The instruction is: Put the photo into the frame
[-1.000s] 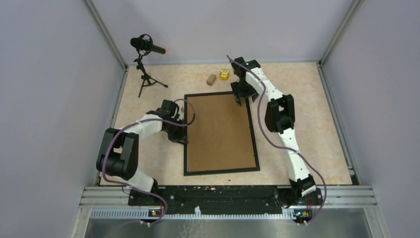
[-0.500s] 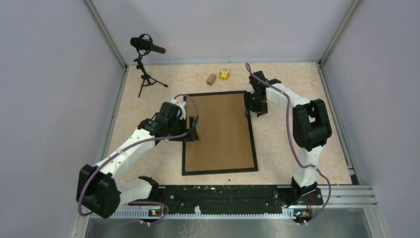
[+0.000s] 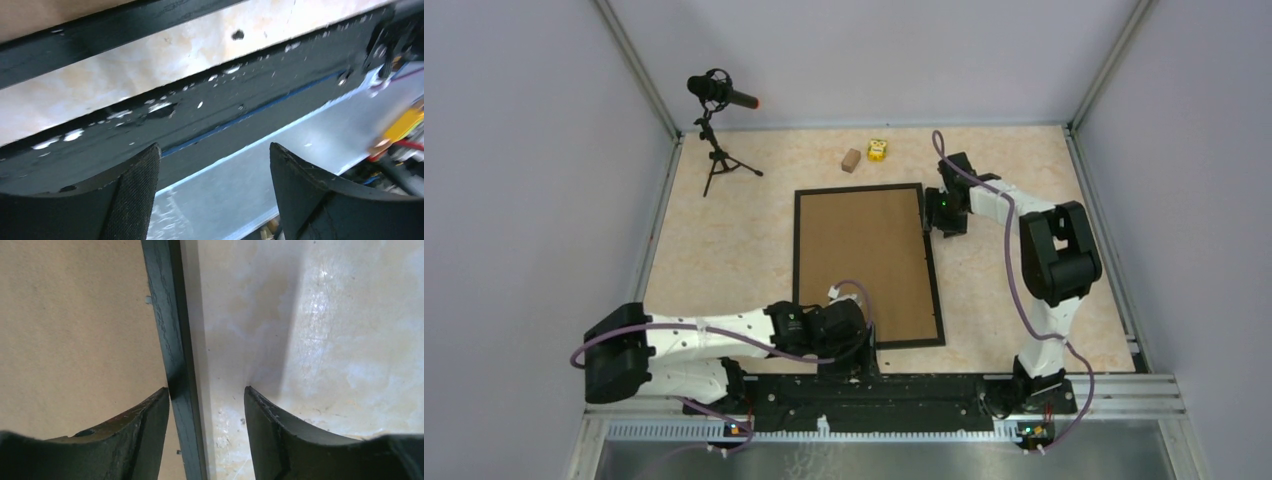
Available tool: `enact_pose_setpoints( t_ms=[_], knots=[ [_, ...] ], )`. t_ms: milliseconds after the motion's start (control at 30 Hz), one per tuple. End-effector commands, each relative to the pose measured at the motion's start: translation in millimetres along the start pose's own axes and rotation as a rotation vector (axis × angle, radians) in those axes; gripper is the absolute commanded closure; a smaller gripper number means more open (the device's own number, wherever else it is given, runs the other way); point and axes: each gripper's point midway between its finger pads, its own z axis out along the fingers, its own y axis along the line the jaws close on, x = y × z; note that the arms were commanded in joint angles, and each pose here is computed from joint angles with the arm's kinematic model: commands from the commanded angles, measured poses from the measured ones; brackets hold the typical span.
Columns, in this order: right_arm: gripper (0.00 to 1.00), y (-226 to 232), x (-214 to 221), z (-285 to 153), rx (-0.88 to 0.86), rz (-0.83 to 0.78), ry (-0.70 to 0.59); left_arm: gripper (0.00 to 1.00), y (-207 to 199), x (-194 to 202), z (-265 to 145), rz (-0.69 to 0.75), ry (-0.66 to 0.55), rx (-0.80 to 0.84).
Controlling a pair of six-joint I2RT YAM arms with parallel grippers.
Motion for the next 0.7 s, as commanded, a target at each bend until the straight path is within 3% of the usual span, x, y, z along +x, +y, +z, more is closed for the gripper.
enact_pose_setpoints(
  t_ms=[0,100,200,300,400,667],
  knots=[
    [0.43,14,-5,-5,-0.074,-0.024,-0.036,0.19,-30,-14,20,-0.247,-0.065,0.077],
    [0.48,8,3,5,-0.046,-0.016,0.003,0.24,-26,-26,26,-0.339,-0.129,0.074],
    [0.62,-6,11,9,0.023,-0.001,0.009,0.26,-25,-48,26,-0.375,-0.237,0.07],
    [0.79,-15,18,11,0.057,0.008,0.008,0.28,-19,-63,29,-0.394,-0.267,0.027],
    [0.9,-26,28,11,0.108,0.03,0.017,0.29,-8,-75,32,-0.431,-0.285,-0.013],
    [0.99,-40,69,7,0.127,0.129,0.022,0.29,17,-106,30,-0.534,-0.356,-0.051]
  ],
)
